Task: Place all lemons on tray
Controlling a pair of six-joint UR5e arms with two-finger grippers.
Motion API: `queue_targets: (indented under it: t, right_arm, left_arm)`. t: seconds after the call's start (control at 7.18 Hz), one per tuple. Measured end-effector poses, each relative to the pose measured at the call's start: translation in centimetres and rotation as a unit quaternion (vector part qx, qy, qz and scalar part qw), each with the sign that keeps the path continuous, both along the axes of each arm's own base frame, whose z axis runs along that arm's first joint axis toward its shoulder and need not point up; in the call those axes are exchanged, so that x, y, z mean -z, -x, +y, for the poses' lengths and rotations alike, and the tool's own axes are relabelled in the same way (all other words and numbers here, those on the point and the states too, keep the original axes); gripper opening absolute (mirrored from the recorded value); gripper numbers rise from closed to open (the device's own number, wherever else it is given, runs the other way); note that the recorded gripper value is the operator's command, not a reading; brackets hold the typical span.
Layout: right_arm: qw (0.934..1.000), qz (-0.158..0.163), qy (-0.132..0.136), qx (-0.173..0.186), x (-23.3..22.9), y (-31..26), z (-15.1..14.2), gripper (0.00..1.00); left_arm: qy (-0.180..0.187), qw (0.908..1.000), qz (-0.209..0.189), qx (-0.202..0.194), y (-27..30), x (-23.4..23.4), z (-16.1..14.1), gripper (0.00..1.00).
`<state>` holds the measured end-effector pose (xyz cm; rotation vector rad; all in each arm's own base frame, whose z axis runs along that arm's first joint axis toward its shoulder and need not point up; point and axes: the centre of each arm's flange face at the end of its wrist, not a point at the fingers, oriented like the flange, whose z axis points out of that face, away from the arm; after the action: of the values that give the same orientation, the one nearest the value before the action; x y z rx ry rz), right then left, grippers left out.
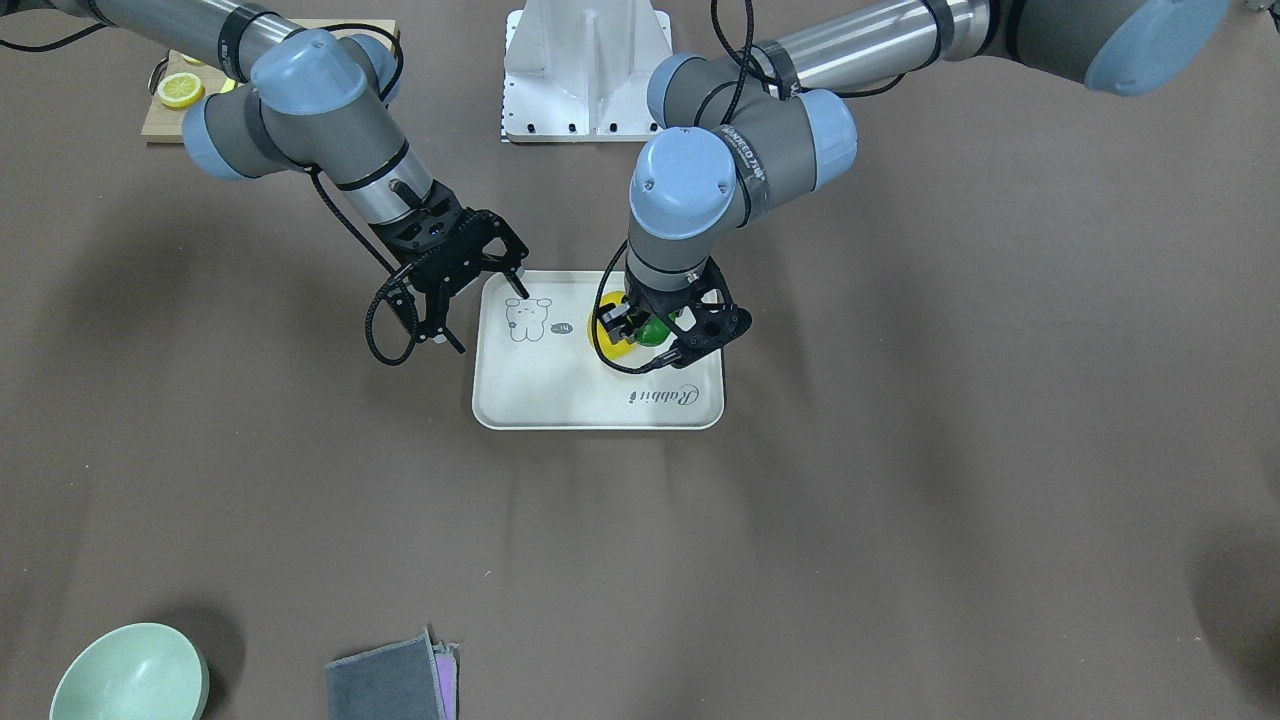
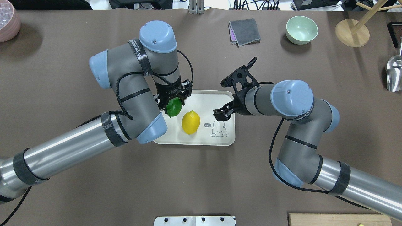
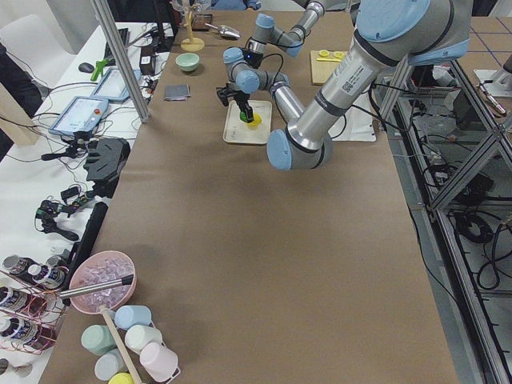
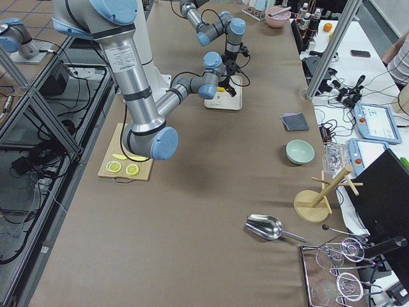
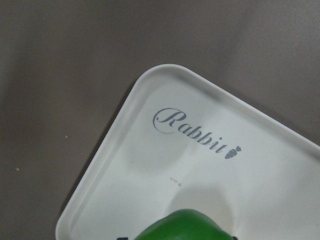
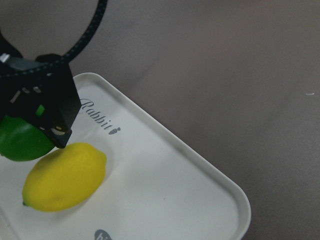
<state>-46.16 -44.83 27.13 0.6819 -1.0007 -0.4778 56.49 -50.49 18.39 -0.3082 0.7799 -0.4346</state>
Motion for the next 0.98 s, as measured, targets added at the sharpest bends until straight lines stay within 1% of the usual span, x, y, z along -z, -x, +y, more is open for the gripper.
queue_targets:
  t: [0.14,0.56,0.7,0.84,0.98]
  right_arm:
    - [1.0000,-0.001,0.004,0.003,-0.2,-0.7,-0.5,0.99]
    - [1.0000,0.000,0.008,0.003,-0.5,-1.3,-1.1,0.99]
    - [0.9999,0.000,0.010,0.004,-0.6,-1.5,-1.2,0.99]
    - [0.9999,0.000,0.014,0.006,-0.9,-2.0,-1.5,0.99]
    - [0.9998,-0.002,0.019,0.009,-1.0,-2.7,-2.0,0.99]
  left_arm:
    - [-0.001,1.0000,0.001,0.001,-0.2,-0.1,0.1,0.22]
    - [-0.002,1.0000,0.006,0.002,0.0,0.5,0.0,0.23]
    - [-0.003,0.9999,0.009,0.006,0.8,0.8,-0.4,0.28]
    - [-0.005,0.9998,0.010,0.014,1.7,1.0,-1.3,0.42]
    - [-0.008,0.9997,0.010,0.023,2.6,0.9,-2.4,0.70]
